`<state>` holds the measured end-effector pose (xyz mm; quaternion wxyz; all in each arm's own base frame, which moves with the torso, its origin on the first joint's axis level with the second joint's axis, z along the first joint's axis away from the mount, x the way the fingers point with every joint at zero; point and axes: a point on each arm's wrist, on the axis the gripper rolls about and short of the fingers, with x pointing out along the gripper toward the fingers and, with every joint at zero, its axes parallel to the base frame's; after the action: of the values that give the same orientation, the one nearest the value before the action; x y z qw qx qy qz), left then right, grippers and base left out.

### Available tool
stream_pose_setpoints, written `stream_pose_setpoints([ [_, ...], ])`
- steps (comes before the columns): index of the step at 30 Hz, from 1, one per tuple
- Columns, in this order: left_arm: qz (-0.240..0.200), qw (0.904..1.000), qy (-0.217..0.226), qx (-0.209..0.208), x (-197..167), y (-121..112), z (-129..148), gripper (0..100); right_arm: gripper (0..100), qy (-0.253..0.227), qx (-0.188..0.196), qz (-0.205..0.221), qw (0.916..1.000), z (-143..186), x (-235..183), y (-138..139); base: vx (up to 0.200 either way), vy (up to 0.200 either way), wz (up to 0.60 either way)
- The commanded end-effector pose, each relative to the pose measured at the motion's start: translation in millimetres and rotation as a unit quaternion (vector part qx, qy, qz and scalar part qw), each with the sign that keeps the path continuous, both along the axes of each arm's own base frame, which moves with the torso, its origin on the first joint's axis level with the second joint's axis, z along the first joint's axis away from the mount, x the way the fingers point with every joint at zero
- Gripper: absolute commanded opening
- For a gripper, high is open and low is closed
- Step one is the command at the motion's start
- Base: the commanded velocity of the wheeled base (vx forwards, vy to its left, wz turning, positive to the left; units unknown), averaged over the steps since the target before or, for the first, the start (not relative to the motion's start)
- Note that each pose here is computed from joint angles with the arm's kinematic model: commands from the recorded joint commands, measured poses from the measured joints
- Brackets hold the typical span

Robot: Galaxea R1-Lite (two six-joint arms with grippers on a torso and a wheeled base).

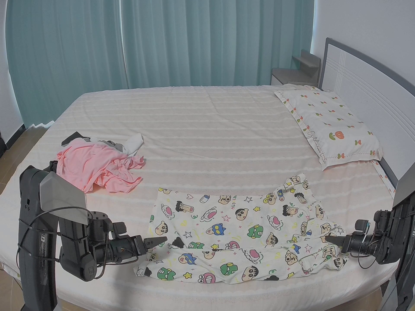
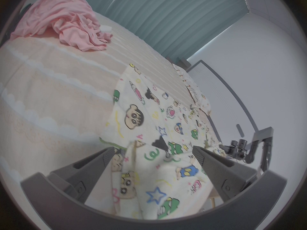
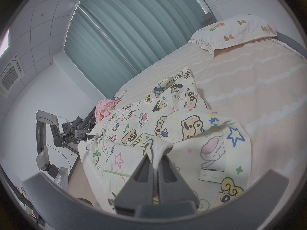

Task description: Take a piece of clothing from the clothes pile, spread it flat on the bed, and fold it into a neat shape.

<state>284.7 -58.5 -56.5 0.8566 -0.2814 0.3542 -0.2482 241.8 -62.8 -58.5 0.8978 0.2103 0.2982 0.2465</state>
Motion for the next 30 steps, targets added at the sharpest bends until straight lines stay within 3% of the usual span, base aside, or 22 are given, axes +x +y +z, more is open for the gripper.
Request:
stream_pose_setpoints([
  [1, -0.050, 0.9979, -0.027, -0.033, -9.6, -2.6, 27.5, 100, 0, 0.002, 0.001, 0.001, 1.0000, -4.9, -0.3, -0.1, 0.000, 0.000, 0.00],
  [4, -0.061, 0.9964, -0.045, -0.038, -11.5, -7.5, 40.3, 100, 0, 0.004, 0.002, 0.001, 1.0000, -5.0, -1.0, 0.5, 0.000, 0.000, 0.00],
  [11, -0.099, 0.9943, -0.030, -0.025, -22.6, -23.4, 31.5, 100, 0, 0.004, 0.001, 0.002, 1.0000, -5.0, -1.3, 0.6, 0.000, 0.000, 0.00],
  [16, -0.127, 0.9914, -0.022, 0.019, -33.0, -20.6, 14.9, 100, 0, 0.006, 0.001, 0.002, 1.0000, -5.4, -2.5, 1.0, 0.000, 0.000, 0.00],
  [23, -0.121, 0.9909, -0.002, 0.059, -51.2, -12.3, 10.5, 100, 0, 0.010, 0.002, 0.003, 0.9999, -7.3, -3.3, 1.3, 0.000, 0.000, 0.00],
  [27, -0.142, 0.9859, 0.006, 0.087, -65.3, -8.0, 4.0, 100, 0, 0.010, 0.002, 0.003, 0.9999, -7.3, -3.3, 1.3, 0.000, 0.000, 0.00],
  [30, -0.186, 0.9745, 0.004, 0.126, -85.9, -4.3, 1.6, 100, 0, 0.010, 0.002, 0.002, 0.9999, -7.3, -3.4, 0.9, 0.000, 0.000, 0.00],
])
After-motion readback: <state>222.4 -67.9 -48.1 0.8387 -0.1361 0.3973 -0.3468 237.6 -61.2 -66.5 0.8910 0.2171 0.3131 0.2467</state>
